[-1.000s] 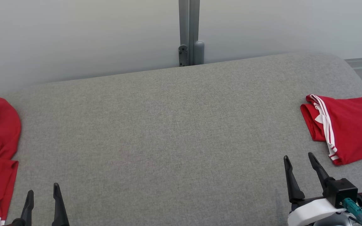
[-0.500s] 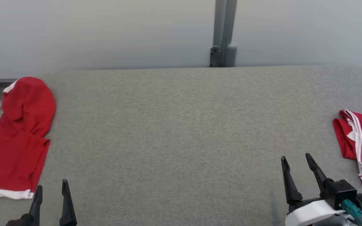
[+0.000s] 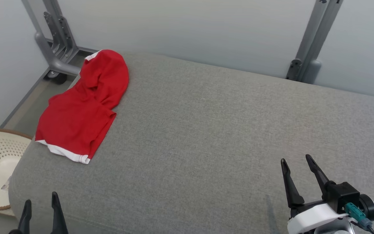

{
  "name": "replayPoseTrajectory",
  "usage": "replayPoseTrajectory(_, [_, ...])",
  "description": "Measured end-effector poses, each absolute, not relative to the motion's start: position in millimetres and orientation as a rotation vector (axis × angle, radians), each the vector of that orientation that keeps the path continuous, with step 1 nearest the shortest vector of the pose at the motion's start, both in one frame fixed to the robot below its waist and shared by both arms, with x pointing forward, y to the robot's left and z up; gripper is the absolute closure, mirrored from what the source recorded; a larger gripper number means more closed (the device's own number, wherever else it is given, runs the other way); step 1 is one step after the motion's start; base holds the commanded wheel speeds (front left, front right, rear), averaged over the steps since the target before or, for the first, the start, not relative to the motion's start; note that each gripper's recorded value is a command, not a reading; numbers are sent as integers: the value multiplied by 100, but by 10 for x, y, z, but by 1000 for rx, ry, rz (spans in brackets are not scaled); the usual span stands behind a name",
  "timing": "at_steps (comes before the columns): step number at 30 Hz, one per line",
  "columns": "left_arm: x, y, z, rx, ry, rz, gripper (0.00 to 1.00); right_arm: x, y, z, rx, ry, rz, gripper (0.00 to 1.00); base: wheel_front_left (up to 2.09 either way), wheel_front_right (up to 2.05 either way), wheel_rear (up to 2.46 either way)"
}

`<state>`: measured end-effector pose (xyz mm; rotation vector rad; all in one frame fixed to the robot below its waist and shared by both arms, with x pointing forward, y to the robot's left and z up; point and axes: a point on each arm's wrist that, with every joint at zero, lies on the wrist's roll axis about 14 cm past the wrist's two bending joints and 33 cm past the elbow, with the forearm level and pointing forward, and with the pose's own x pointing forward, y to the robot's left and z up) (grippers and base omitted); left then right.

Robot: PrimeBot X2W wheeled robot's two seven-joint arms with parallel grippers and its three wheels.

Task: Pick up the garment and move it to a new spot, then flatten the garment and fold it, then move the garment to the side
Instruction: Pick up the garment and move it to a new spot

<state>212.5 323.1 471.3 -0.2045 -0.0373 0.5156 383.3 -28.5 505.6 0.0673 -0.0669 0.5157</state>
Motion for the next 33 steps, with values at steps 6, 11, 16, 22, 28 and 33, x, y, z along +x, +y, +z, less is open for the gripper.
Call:
replayPoseTrajectory(6, [2378,3197,4663,-270,-22,491,0,4040,-101,5050,26,-87,559,0,0,0,0])
replayPoseTrajectory(11, [2918,3503,4971,-250,-27,430,0,4321,43,5067,-28,-131,595,0,0,0,0])
replayPoseTrajectory(16, [3458,3732,5000,-196,167,328,0,4650,75,4931,-47,-141,603,0,0,0,0])
replayPoseTrajectory(22, [4123,3870,4604,-388,411,314,0,4841,62,4448,-41,-68,622,0,0,0,0])
replayPoseTrajectory(28, [4344,4159,3925,-481,596,451,0,4913,-80,4004,-18,14,594,0,0,0,0])
replayPoseTrajectory(33, [4407,3999,3305,-534,751,479,0,4958,-358,3868,-8,40,509,0,0,0,0])
